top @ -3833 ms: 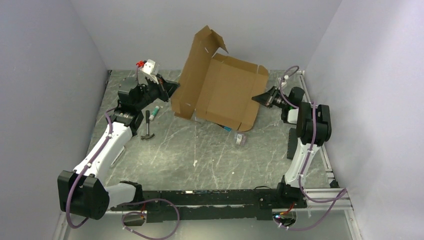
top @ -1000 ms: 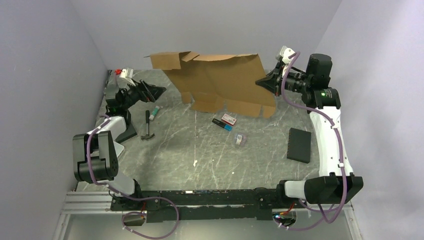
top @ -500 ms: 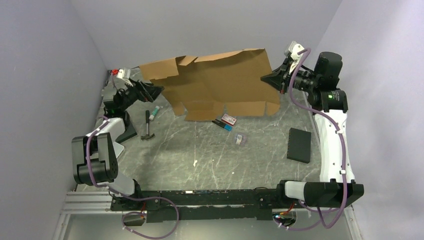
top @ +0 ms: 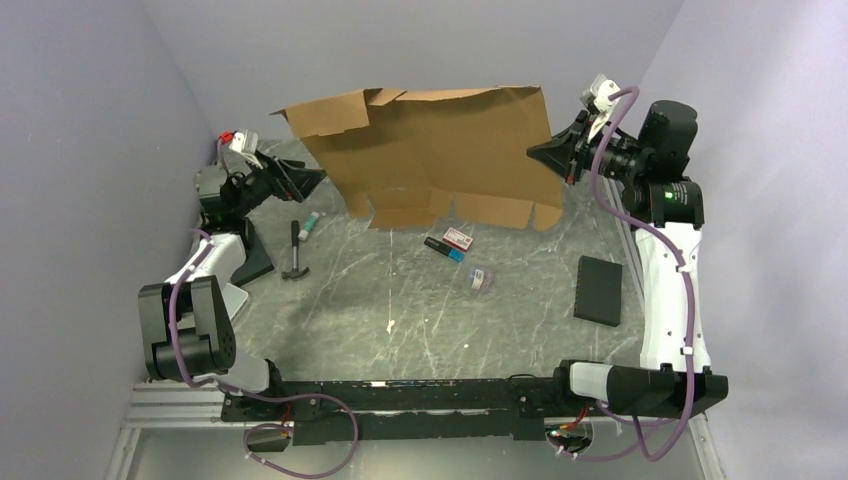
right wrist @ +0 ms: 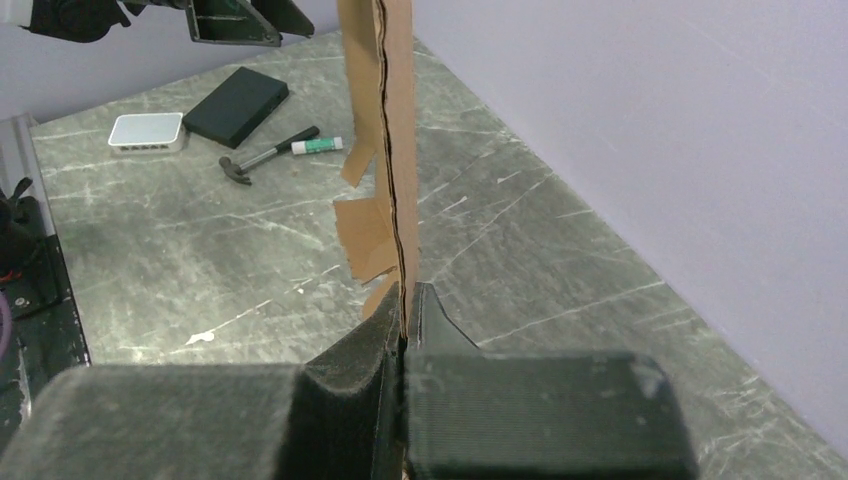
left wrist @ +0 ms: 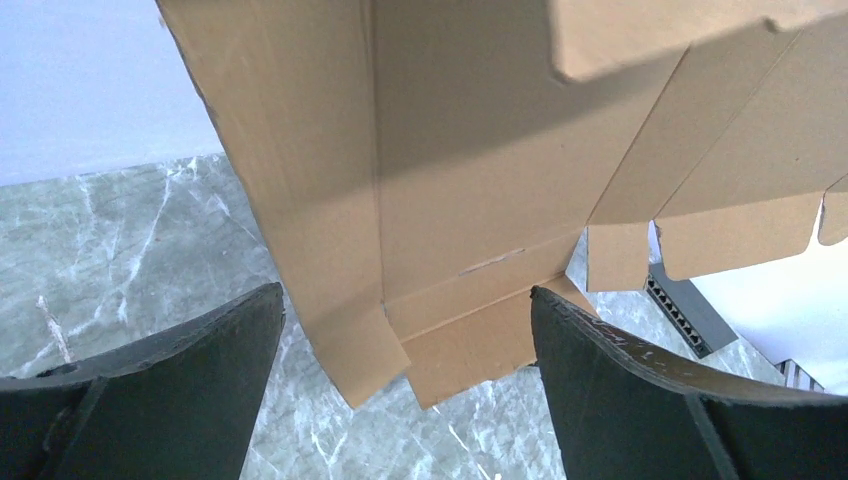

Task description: Fold the paper box

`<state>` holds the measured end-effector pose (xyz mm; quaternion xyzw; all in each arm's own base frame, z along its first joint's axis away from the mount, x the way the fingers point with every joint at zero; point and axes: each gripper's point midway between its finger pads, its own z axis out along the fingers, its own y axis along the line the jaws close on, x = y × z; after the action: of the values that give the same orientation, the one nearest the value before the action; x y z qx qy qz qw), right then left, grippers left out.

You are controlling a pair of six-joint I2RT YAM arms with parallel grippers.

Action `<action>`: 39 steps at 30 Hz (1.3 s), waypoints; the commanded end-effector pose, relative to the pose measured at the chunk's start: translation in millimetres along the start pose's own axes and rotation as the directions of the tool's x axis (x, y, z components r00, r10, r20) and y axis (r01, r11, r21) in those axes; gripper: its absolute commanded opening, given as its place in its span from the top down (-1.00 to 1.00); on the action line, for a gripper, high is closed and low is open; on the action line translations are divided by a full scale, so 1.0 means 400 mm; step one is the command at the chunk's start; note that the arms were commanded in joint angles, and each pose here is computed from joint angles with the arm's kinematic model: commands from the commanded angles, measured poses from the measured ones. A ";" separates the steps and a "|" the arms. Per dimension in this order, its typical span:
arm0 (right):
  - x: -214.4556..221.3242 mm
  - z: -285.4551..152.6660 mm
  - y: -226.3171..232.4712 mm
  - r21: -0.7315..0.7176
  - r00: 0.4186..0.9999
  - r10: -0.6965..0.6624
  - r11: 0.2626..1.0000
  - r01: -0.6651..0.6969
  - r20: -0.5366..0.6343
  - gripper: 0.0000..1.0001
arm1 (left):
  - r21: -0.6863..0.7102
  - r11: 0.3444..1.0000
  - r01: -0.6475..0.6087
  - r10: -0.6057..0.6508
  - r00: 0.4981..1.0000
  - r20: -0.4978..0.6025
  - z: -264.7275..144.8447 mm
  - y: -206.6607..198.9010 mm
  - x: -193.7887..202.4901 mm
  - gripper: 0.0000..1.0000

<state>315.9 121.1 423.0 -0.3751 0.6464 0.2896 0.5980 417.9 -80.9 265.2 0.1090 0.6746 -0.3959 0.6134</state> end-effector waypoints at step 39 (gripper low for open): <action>-0.178 -0.074 0.163 -0.184 0.988 0.045 0.983 -0.017 0.148 1.00 | 0.159 0.987 0.017 -0.046 0.983 0.178 -0.009 0.038 -0.062 -0.99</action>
<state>268.0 137.9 469.5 -0.3636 0.6129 0.3905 0.5828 433.0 -55.3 264.7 0.0811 0.6094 -0.4747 0.6298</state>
